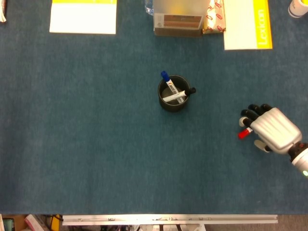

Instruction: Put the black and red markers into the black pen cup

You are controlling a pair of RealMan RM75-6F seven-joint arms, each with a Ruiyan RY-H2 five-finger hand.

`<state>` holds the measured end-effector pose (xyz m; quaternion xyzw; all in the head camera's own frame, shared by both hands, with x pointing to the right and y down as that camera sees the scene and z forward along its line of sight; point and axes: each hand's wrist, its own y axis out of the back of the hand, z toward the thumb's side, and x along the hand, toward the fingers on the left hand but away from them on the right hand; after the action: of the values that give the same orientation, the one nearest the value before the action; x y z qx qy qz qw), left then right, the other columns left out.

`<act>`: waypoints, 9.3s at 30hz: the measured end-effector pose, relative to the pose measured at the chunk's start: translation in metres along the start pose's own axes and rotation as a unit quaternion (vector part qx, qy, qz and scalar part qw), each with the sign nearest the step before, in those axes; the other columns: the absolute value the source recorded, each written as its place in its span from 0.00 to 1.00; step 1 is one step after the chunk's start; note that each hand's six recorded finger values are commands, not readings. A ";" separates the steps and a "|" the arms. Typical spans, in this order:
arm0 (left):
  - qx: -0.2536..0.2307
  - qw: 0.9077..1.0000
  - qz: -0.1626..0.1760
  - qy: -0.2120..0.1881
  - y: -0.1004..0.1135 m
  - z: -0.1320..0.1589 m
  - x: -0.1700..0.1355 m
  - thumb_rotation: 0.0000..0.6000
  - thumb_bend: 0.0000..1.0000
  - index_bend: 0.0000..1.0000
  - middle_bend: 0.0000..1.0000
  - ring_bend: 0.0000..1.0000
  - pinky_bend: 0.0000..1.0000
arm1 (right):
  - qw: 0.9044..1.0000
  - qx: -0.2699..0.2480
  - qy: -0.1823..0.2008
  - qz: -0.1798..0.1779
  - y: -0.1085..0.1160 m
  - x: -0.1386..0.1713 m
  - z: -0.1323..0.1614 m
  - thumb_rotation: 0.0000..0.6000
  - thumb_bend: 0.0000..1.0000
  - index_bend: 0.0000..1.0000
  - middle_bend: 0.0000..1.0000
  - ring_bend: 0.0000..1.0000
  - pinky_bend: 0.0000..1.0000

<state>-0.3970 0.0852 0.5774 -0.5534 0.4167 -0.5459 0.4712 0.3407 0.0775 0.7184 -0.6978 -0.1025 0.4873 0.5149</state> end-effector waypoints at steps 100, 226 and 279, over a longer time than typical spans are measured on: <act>-0.014 1.000 -0.011 0.002 -0.003 0.000 0.001 1.00 0.22 0.36 0.01 0.00 0.03 | 0.994 0.110 0.022 0.003 -0.042 -0.016 0.007 1.00 0.29 0.59 0.14 0.09 0.14; -0.023 0.999 -0.030 0.032 -0.009 -0.016 0.005 1.00 0.22 0.37 0.01 0.00 0.03 | 0.854 -0.456 0.125 -0.216 0.112 -0.116 0.076 1.00 0.32 0.65 0.16 0.09 0.14; -0.028 0.999 -0.032 0.034 -0.020 -0.017 0.014 1.00 0.22 0.37 0.04 0.00 0.04 | 0.958 0.145 -0.141 -0.205 0.080 0.093 -0.040 1.00 0.00 0.16 0.19 0.06 0.12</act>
<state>-0.4140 0.0743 0.5995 -0.5608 0.4291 -0.5674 0.4235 0.3905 0.0767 0.5991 -0.5036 -0.2434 0.4741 0.6800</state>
